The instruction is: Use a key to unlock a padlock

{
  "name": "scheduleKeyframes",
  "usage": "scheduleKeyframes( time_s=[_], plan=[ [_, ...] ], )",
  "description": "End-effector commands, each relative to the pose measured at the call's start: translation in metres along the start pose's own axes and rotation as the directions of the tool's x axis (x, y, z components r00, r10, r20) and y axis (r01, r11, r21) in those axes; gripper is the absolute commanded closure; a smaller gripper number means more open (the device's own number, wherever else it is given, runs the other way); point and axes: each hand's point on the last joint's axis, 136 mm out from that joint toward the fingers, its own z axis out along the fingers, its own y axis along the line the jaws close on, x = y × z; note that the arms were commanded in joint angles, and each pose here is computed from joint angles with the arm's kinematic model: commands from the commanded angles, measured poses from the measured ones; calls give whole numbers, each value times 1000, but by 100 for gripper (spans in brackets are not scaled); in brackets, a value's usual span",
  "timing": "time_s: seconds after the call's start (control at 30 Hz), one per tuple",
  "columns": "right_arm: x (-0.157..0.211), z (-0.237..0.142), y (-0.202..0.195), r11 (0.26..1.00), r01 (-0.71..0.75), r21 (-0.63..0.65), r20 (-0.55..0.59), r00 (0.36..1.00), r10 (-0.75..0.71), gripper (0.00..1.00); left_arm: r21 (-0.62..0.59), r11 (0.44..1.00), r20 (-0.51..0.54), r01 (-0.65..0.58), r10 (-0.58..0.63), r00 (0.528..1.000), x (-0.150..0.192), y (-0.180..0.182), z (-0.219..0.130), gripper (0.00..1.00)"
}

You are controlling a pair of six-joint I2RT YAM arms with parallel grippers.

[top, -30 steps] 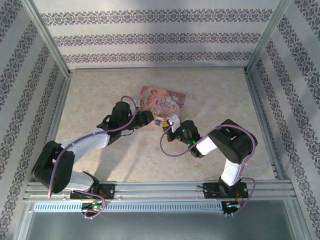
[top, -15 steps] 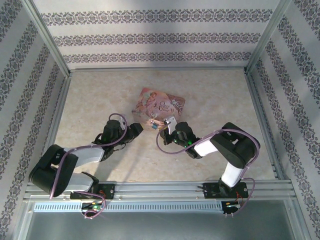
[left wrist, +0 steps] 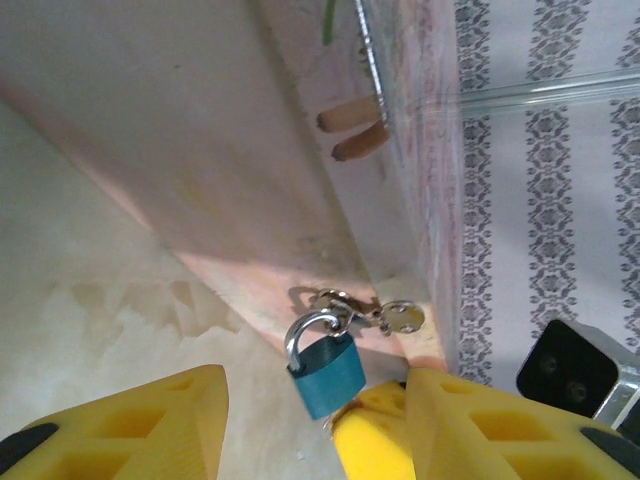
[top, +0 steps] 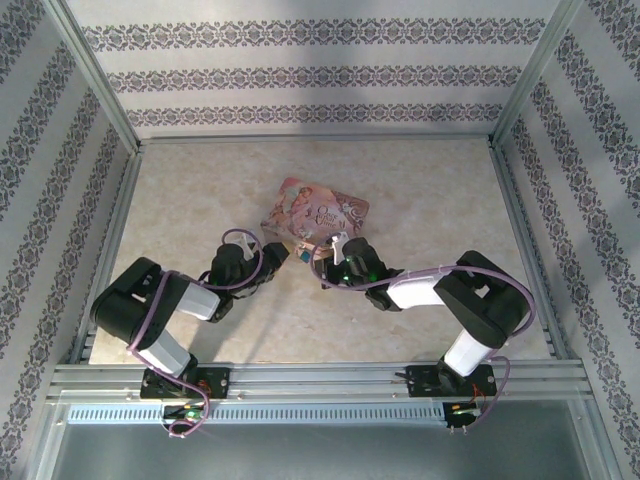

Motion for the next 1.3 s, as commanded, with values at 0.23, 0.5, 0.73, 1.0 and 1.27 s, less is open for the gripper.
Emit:
scheduleKeyframes(
  time_s=[0.23,0.5,0.73,1.0,1.27],
  plan=[
    [-1,3,26,994,-100,-44,-74,993,97,100,104,992,7,72,-73,997,6,-11,7,53],
    [-2,4,28,990,-138,-30,-101,986,134,100,143,983,-18,114,-113,993,15,-15,17,62],
    [-6,2,35,982,-186,-38,-122,976,180,100,141,982,-18,123,-122,992,19,-14,23,67],
    [-3,-1,41,968,-245,-52,-165,958,234,100,150,981,14,124,-127,992,13,-18,23,71],
    [-8,-2,50,950,-301,-86,-194,940,280,100,157,980,13,124,-127,992,14,-22,28,72]
  ],
)
